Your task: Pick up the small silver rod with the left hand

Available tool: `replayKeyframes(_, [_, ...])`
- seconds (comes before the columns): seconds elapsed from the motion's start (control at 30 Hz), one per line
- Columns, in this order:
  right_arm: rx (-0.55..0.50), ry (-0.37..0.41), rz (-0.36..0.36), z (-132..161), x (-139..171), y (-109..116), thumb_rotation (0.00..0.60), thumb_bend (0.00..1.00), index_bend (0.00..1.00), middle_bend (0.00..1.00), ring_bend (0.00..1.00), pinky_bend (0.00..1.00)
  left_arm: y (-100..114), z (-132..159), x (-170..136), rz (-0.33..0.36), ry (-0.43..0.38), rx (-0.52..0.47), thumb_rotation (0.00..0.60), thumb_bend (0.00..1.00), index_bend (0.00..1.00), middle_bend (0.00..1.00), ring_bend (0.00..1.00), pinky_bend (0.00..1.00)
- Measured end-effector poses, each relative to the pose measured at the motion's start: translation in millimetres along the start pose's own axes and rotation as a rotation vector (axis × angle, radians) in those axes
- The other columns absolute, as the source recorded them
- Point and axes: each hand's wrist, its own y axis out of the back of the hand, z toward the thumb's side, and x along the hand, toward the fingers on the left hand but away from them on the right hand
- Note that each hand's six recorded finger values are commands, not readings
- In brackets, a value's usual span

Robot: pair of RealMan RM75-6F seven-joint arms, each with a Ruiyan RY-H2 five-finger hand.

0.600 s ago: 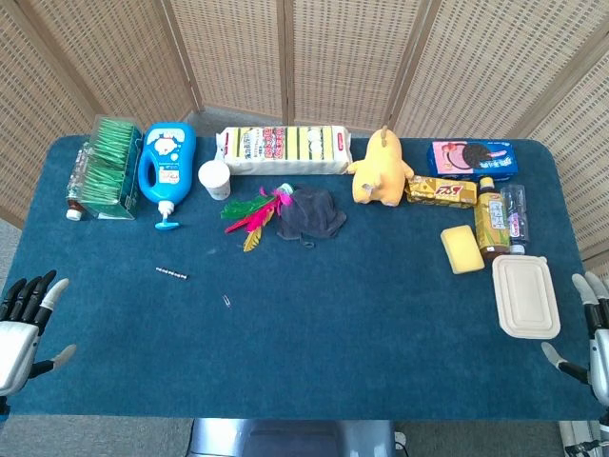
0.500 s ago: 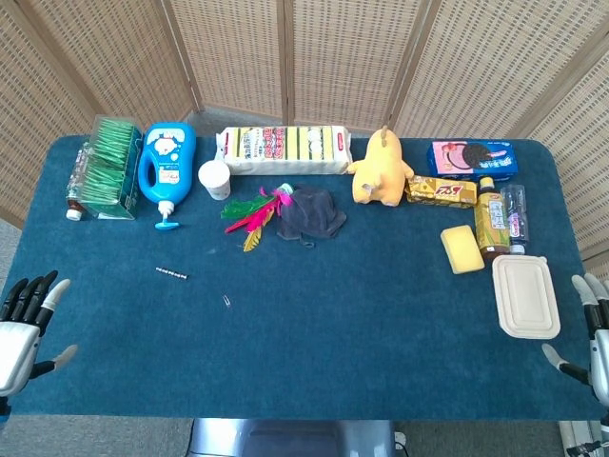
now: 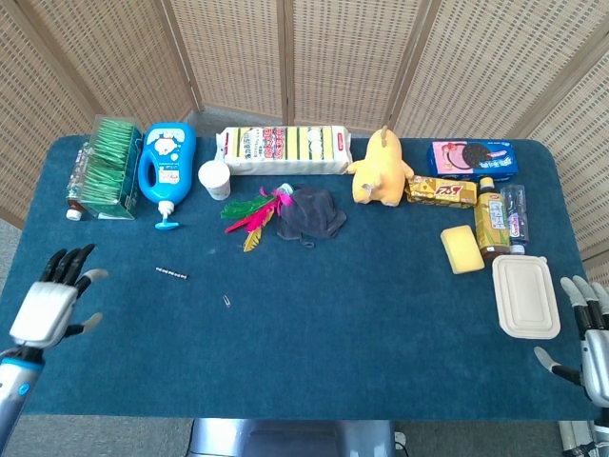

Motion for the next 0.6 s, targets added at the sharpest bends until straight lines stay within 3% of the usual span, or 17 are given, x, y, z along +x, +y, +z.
replayKeyframes(0.27, [-0.008,-0.007,0.028,-1,-3,-6,0.600,0.00,0.00,0.00,0.00,0.00,-25,14,63,0.000,0.002,0.054,0.600,0.44,0.47,0.00,0.00,0.00])
replayKeyframes(0.6, [-0.005,-0.016,0.055,-1,-7,-13,0.600,0.00,0.00,0.00,0.00,0.00,-47,33,95,-0.034,0.028,0.109,0.600,0.45,0.48,0.00,0.00,0.00])
